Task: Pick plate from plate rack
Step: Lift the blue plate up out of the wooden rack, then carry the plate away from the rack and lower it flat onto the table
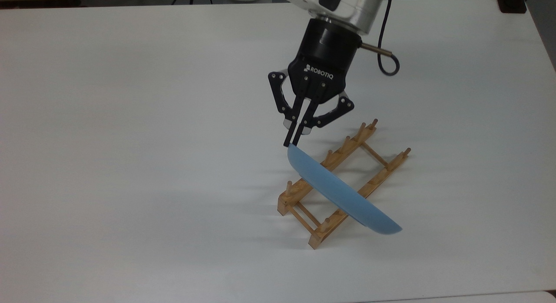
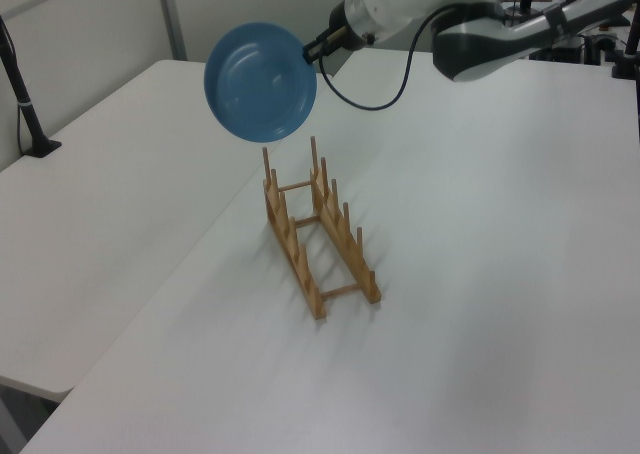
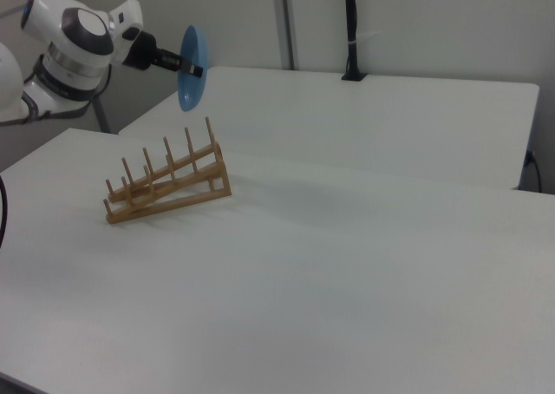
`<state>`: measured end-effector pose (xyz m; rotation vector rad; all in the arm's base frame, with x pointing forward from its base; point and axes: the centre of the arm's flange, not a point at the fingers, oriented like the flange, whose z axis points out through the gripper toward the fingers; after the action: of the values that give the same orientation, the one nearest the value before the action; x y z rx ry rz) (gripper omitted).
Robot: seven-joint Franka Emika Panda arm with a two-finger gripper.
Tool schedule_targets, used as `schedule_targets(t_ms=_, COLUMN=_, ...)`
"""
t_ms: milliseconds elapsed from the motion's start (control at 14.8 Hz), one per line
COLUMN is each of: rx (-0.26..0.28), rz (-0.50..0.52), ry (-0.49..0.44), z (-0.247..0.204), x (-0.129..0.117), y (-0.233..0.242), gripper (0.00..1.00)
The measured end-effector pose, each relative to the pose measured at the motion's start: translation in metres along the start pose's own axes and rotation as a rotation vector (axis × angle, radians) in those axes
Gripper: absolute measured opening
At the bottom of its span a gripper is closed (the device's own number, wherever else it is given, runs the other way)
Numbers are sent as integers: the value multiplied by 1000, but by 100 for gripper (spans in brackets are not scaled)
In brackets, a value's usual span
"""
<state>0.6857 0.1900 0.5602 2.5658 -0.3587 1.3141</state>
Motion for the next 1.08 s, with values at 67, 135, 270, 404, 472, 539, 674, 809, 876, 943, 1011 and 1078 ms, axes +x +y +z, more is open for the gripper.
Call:
schedule_targets(t_ms=67, rx=15, rz=8, ry=-24, z=-3, x=5, y=5, gripper=5)
schedule_targets(t_ms=135, rx=31, rz=11, ry=-50, z=-7, x=11, y=11, gripper=5)
schedule_targets(t_ms=270, rx=51, rz=5, ry=-115, z=-16, x=21, y=27, gripper=5)
schedule_targets(t_ms=404, rx=58, rz=0, ry=-185, z=-25, x=28, y=44, gripper=5)
schedule_targets(t_ms=472, rx=66, rz=-8, ry=-223, z=-29, x=31, y=53, gripper=5)
schedule_targets(t_ms=539, rx=79, rz=-23, ry=-270, z=-33, x=32, y=63, gripper=5)
schedule_targets(t_ms=674, rx=116, rz=-75, ry=-389, z=-40, x=35, y=90, gripper=5)
schedule_targets(t_ms=809, rx=164, rz=-141, ry=-520, z=-49, x=34, y=120, gripper=5)
schedule_targets(t_ms=876, rx=194, rz=-176, ry=-589, z=-53, x=32, y=137, gripper=5)
schedule_targets(t_ms=943, rx=230, rz=-220, ry=-661, z=-56, x=27, y=157, gripper=5)
schedule_targets(t_ms=1011, rx=258, rz=-261, ry=-717, z=-57, x=23, y=174, gripper=5)
schedule_targets(t_ms=1078, rx=280, rz=-301, ry=-767, z=-57, x=16, y=189, gripper=5)
